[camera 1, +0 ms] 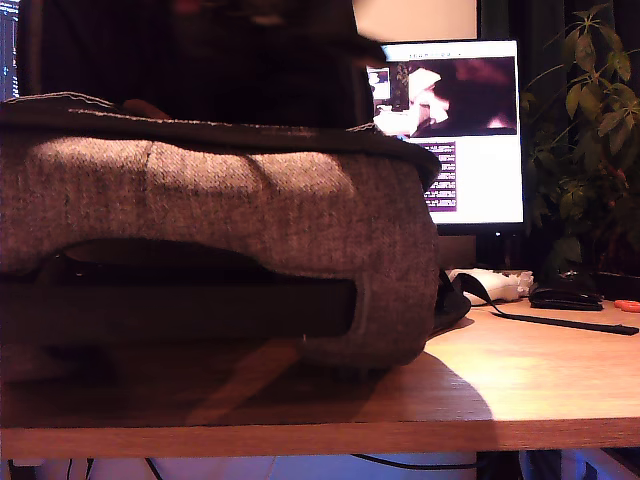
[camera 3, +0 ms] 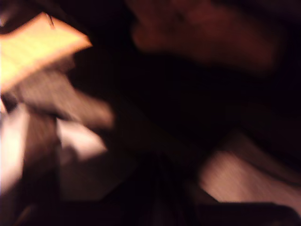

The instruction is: Pack the pair of socks inside the grey Google backpack

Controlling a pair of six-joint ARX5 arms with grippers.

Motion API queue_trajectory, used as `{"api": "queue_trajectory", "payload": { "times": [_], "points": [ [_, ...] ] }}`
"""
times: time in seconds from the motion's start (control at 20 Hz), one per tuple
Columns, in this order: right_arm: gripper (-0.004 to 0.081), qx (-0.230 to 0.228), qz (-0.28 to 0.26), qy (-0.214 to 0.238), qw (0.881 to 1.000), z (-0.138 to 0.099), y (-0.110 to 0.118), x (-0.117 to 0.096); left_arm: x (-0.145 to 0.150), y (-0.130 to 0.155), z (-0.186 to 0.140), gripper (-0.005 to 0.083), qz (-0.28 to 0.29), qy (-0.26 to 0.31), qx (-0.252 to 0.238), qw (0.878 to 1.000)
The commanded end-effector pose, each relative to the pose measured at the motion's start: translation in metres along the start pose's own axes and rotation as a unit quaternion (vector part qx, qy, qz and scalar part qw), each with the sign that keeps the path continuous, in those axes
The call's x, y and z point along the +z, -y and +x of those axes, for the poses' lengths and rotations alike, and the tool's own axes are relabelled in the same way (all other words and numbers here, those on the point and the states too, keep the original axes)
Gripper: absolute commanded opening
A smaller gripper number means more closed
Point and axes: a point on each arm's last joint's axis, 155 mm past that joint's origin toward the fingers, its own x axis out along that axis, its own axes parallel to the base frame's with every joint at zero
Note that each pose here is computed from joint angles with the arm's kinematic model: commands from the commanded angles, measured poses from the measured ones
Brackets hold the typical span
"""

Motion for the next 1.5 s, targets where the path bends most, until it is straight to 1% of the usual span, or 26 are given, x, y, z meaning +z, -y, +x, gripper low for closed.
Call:
{"api": "queue_trajectory", "payload": {
  "times": [0.0,0.1,0.25,0.45,0.5,0.55,0.65,0.75,0.85,1.05,1.15,1.25,1.3,1.45],
  "points": [
    [-0.0013,-0.006,0.01,0.009,1.0,-0.016,0.012,-0.005,0.007,-0.02,-0.01,-0.0024,-0.036,0.015,0.023,0.999],
    [-0.0013,-0.012,0.012,0.015,1.0,-0.035,0.025,-0.009,0.006,-0.015,-0.01,-0.0024,-0.048,0.013,0.013,0.999],
    [-0.0013,-0.026,0.017,0.03,0.999,-0.066,0.045,-0.009,0.002,-0.008,-0.008,-0.0024,-0.042,0.009,-0.006,0.999],
    [-0.0013,-0.045,-0.002,0.061,0.997,-0.11,0.071,0.003,-0.018,0.016,0.0,-0.0024,-0.067,-0.022,-0.063,0.996],
    [-0.0013,-0.052,-0.002,0.064,0.997,-0.119,0.079,0.004,-0.022,0.025,0.003,-0.0024,-0.063,-0.03,-0.081,0.994],
    [-0.0013,-0.057,0.0,0.065,0.996,-0.125,0.086,0.003,-0.026,0.033,0.007,-0.0024,-0.08,-0.04,-0.097,0.991],
    [-0.0013,-0.073,0.014,0.074,0.994,-0.14,0.103,0.005,-0.031,0.048,0.018,-0.0024,-0.076,-0.052,-0.123,0.988],
    [-0.0013,-0.087,0.015,0.083,0.993,-0.146,0.114,0.009,-0.033,0.06,0.028,-0.0024,-0.091,-0.058,-0.143,0.984],
    [-0.0013,-0.098,0.012,0.086,0.991,-0.148,0.122,0.01,-0.037,0.072,0.038,-0.0024,-0.094,-0.065,-0.165,0.98],
    [-0.0013,-0.117,0.015,0.085,0.989,-0.148,0.134,0.011,-0.059,0.084,0.053,-0.0024,-0.108,-0.087,-0.186,0.973],
    [-0.0013,-0.118,0.018,0.085,0.989,-0.148,0.136,0.011,-0.071,0.091,0.056,-0.0024,-0.115,-0.099,-0.202,0.968],
    [-0.0013,-0.118,0.014,0.087,0.989,-0.148,0.137,0.013,-0.076,0.102,0.054,-0.0024,-0.122,-0.104,-0.232,0.959],
    [-0.0013,-0.118,0.016,0.091,0.989,-0.148,0.138,0.015,-0.079,0.106,0.056,-0.0024,-0.136,-0.11,-0.241,0.955],
    [-0.0013,-0.11,0.016,0.093,0.989,-0.147,0.137,0.017,-0.088,0.122,0.065,-0.0024,-0.149,-0.129,-0.265,0.944]
  ]
}}
